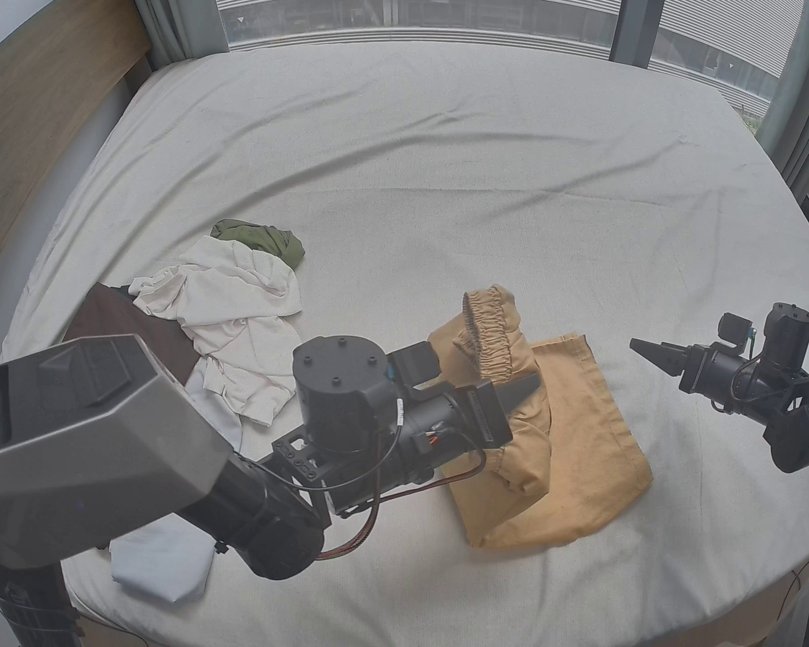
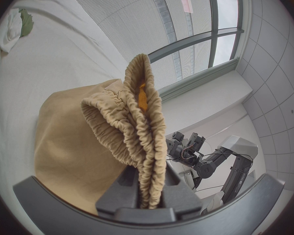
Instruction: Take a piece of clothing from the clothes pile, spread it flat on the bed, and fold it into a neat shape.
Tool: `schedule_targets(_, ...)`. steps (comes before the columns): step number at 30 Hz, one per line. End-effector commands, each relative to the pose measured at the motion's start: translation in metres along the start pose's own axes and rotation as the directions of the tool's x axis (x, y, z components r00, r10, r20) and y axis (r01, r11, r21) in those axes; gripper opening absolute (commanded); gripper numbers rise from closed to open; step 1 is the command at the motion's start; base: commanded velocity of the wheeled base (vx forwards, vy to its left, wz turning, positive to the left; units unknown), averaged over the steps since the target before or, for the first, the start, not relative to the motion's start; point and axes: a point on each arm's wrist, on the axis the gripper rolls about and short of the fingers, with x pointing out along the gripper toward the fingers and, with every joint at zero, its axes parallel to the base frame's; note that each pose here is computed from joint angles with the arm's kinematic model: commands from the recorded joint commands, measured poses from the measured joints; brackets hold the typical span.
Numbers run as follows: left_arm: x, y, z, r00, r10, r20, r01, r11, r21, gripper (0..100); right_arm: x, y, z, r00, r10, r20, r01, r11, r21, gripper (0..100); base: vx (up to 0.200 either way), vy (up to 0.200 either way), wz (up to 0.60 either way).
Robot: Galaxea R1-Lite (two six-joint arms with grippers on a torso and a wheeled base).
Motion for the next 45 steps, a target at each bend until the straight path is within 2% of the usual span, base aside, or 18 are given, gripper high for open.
schedule_targets(1, 0.016, 0.004, -0.009, 1.0, -0.004, -0.02, 0.004, 1.0, -0.012, 0, 0.0, 0.001, 0.003, 1.0, 0.004, 0.011, -0.004, 1.0, 0.005, 100, 0.0, 0.0, 0.0)
schedule_targets(8, 0.039, 0.006, -0.011, 1.0, -0.011, -0.026, 0.01, 1.0, -0.013, 0, 0.0, 0.001, 0.004, 1.0, 0.003, 0.014, -0.003, 1.0, 0.008, 100, 0.0, 0.0, 0.0)
schedule_targets(26, 0.062, 0.01, -0.028, 0.996, 0.005, -0.084, -0.008, 1.0, -0.027, 0, 0.0, 0.0, 0.005, 1.0, 0.003, 0.018, -0.003, 1.0, 0.006, 100, 0.0, 0.0, 0.0)
schedule_targets(27, 0.063, 0.009, -0.028, 0.997, 0.004, -0.083, -0.006, 1.0, -0.027, 100, 0.0, 0.0, 0.005, 1.0, 0.003, 0.018, -0.003, 1.0, 0.006, 100, 0.0, 0.0, 0.0)
schedule_targets(39, 0.067, 0.01, -0.025, 0.999, 0.015, -0.05, -0.016, 1.0, -0.014, 100, 0.0, 0.0, 0.005, 1.0, 0.002, 0.017, -0.003, 1.0, 0.005, 100, 0.0, 0.0, 0.0)
schedule_targets(45, 0.066, 0.012, -0.022, 0.999, 0.047, -0.019, -0.047, 0.999, 0.002, 100, 0.0, 0.001, 0.005, 1.0, 0.002, 0.016, -0.002, 1.0, 0.006, 100, 0.0, 0.0, 0.0)
